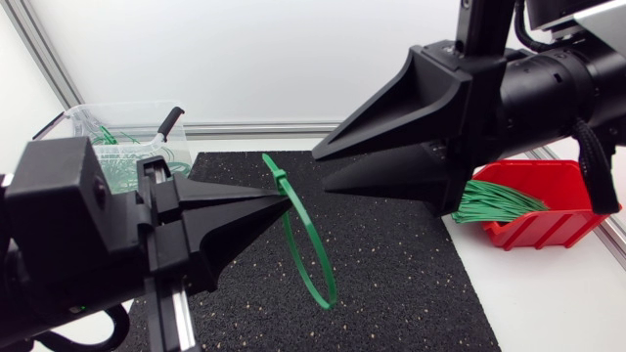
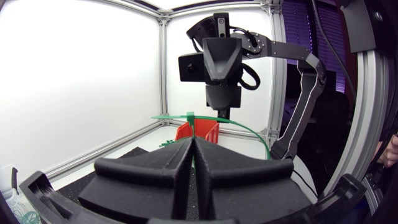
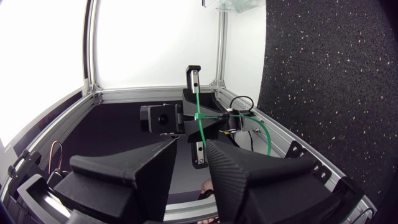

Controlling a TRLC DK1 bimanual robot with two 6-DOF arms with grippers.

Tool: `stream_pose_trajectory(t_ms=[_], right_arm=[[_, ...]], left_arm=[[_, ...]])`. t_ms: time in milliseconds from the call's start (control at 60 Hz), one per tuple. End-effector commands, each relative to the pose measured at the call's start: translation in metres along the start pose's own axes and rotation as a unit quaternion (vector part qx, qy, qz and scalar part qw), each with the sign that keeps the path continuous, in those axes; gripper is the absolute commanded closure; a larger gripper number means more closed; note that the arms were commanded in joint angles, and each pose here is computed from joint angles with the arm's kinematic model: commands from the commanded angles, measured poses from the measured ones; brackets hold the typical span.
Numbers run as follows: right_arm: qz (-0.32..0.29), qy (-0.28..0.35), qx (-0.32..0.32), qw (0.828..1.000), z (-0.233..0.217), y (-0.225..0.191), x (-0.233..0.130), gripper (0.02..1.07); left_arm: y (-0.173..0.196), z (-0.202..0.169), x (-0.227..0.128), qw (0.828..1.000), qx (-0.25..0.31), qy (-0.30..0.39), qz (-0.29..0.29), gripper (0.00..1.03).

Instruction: Take a green cable tie from the red box, thread the tail through the head to close it, then place it in the transparent bin on the left.

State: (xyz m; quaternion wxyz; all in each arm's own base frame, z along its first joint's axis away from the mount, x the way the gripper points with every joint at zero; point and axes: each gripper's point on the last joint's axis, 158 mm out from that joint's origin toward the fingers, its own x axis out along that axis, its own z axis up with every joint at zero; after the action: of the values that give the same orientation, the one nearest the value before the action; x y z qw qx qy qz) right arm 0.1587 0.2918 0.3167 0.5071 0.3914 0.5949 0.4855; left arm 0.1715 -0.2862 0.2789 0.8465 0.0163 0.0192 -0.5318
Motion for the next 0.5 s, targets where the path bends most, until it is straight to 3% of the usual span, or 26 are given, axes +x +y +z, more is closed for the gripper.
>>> stream_pose_trajectory(t_ms=[0, 483], right_arm=[[0.004, -0.005, -0.014, 1.0, 0.01, -0.001, -0.002, 0.59], [0.027, 0.044, -0.092, 0.994, 0.046, -0.028, 0.008, 0.59]], left_arm=[[-0.001, -0.013, -0.003, 1.0, 0.02, 0.01, -0.005, 0.99], [0.007, -0.029, 0.002, 0.996, 0.075, 0.04, -0.02, 0.99]])
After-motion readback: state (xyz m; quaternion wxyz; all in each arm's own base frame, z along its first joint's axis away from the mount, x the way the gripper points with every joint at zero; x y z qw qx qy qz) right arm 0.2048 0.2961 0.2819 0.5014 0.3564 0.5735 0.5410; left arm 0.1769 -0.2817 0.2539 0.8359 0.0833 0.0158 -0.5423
